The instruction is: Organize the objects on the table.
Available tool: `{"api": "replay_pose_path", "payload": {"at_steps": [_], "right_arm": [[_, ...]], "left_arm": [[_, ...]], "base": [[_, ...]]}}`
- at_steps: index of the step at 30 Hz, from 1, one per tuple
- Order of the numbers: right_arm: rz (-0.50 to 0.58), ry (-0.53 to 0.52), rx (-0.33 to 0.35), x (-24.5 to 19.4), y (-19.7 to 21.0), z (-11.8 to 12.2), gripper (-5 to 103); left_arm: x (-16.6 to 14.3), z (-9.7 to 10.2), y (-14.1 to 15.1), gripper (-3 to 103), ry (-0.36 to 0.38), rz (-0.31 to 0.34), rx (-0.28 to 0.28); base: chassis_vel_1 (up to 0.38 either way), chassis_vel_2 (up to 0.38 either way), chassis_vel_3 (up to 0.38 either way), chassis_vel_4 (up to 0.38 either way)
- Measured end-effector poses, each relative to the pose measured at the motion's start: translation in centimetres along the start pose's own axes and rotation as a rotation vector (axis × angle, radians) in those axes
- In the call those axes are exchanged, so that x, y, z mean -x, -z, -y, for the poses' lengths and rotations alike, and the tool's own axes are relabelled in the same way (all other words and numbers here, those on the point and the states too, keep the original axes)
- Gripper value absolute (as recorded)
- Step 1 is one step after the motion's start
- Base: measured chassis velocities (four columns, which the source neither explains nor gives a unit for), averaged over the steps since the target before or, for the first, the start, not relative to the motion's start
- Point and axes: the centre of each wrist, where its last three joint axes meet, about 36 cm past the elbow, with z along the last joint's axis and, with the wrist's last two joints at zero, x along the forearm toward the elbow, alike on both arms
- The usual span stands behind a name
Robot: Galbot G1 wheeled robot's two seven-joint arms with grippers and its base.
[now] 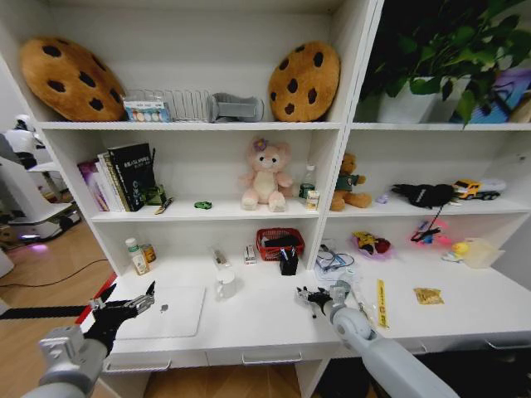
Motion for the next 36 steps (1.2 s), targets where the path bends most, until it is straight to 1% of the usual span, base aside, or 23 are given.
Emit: {"api": "replay_pose_path", "payload": {"at_steps": [1, 2, 5, 6, 9, 10, 11, 12, 13, 20, 21, 22, 24, 25, 26, 27, 29, 31, 32, 33, 36], "right_arm": [[-0.002, 0.0, -0.001, 0.01, -0.03, -0.03, 85], [-0.002, 0.0, -0.001, 0.01, -0.03, -0.03, 85], [-0.006, -0.003, 0.0, 0.1, -0.13, -0.08, 68], [-0.006, -0.003, 0.0, 0.1, -0.13, -0.08, 68], [-0.017, -0.003, 0.001, 0.22, -0.19, -0.19, 51], [-0.017, -0.003, 0.001, 0.22, -0.19, -0.19, 51], [-0.019, -0.003, 0.0, 0.28, -0.26, -0.2, 46], [-0.021, -0.004, -0.003, 0.39, -0.36, -0.19, 43], [-0.021, -0.004, -0.005, 0.45, -0.4, -0.2, 41], [-0.019, -0.002, -0.017, 0.7, -0.28, -0.39, 41], [-0.018, -0.002, -0.019, 0.73, -0.24, -0.42, 37], [-0.018, -0.002, -0.019, 0.73, -0.24, -0.42, 37], [-0.016, 0.0, -0.021, 0.68, -0.14, -0.51, 31], [-0.016, 0.0, -0.021, 0.68, -0.14, -0.51, 31], [-0.016, 0.003, -0.02, 0.58, -0.04, -0.57, 28], [-0.017, 0.005, -0.02, 0.52, 0.01, -0.6, 24], [-0.018, 0.006, -0.019, 0.46, 0.02, -0.62, 24], [-0.019, 0.007, -0.019, 0.23, 0.05, -0.54, 16], [-0.019, 0.007, -0.019, 0.23, 0.05, -0.54, 16], [-0.016, 0.008, -0.018, 0.11, 0.12, -0.51, 13], [-0.007, 0.01, -0.014, -0.22, 0.41, -0.47, 11]], "left_arm": [[0.0, 0.0, 0.0, 100, 0.0, 0.0, 0.0], [0.0, 0.0, 0.0, 100, 0.0, 0.0, 0.0], [0.0, 0.0, 0.0, 100, 0.0, 0.0, 0.0], [0.0, 0.0, 0.0, 100, 0.0, 0.0, 0.0], [0.0, 0.0, 0.0, 100, 0.0, 0.0, 0.0], [0.0, 0.0, 0.0, 100, 0.0, 0.0, 0.0], [0.0, 0.0, 0.0, 100, 0.0, 0.0, 0.0], [0.0, 0.0, 0.0, 100, 0.0, 0.0, 0.0], [0.0, 0.0, 0.0, 100, 0.0, 0.0, 0.0], [0.0, 0.0, 0.0, 100, 0.0, 0.0, 0.0], [0.0, 0.0, 0.0, 100, 0.0, 0.0, 0.0], [0.0, 0.0, 0.0, 100, 0.0, 0.0, 0.0], [0.0, 0.0, 0.0, 100, 0.0, 0.0, 0.0], [0.0, 0.0, 0.0, 100, 0.0, 0.0, 0.0], [0.0, 0.0, 0.0, 100, 0.0, 0.0, 0.0], [0.0, 0.0, 0.0, 100, 0.0, 0.0, 0.0], [0.0, 0.0, 0.0, 100, 0.0, 0.0, 0.0], [0.0, 0.0, 0.0, 100, 0.0, 0.0, 0.0], [0.0, 0.0, 0.0, 100, 0.0, 0.0, 0.0], [0.0, 0.0, 0.0, 100, 0.0, 0.0, 0.0], [0.0, 0.0, 0.0, 100, 0.0, 0.0, 0.0]], "base": [[0.0, 0.0, 0.0, 0.0], [0.0, 0.0, 0.0, 0.0], [0.0, 0.0, 0.0, 0.0], [0.0, 0.0, 0.0, 0.0], [0.0, 0.0, 0.0, 0.0], [0.0, 0.0, 0.0, 0.0], [0.0, 0.0, 0.0, 0.0], [0.0, 0.0, 0.0, 0.0], [0.0, 0.0, 0.0, 0.0], [0.0, 0.0, 0.0, 0.0], [0.0, 0.0, 0.0, 0.0], [0.0, 0.0, 0.0, 0.0], [0.0, 0.0, 0.0, 0.0], [0.0, 0.0, 0.0, 0.0], [0.0, 0.0, 0.0, 0.0], [0.0, 0.0, 0.0, 0.0], [0.0, 0.0, 0.0, 0.0], [0.0, 0.0, 0.0, 0.0], [0.0, 0.0, 0.0, 0.0], [0.0, 0.0, 0.0, 0.0], [0.0, 0.0, 0.0, 0.0]]}}
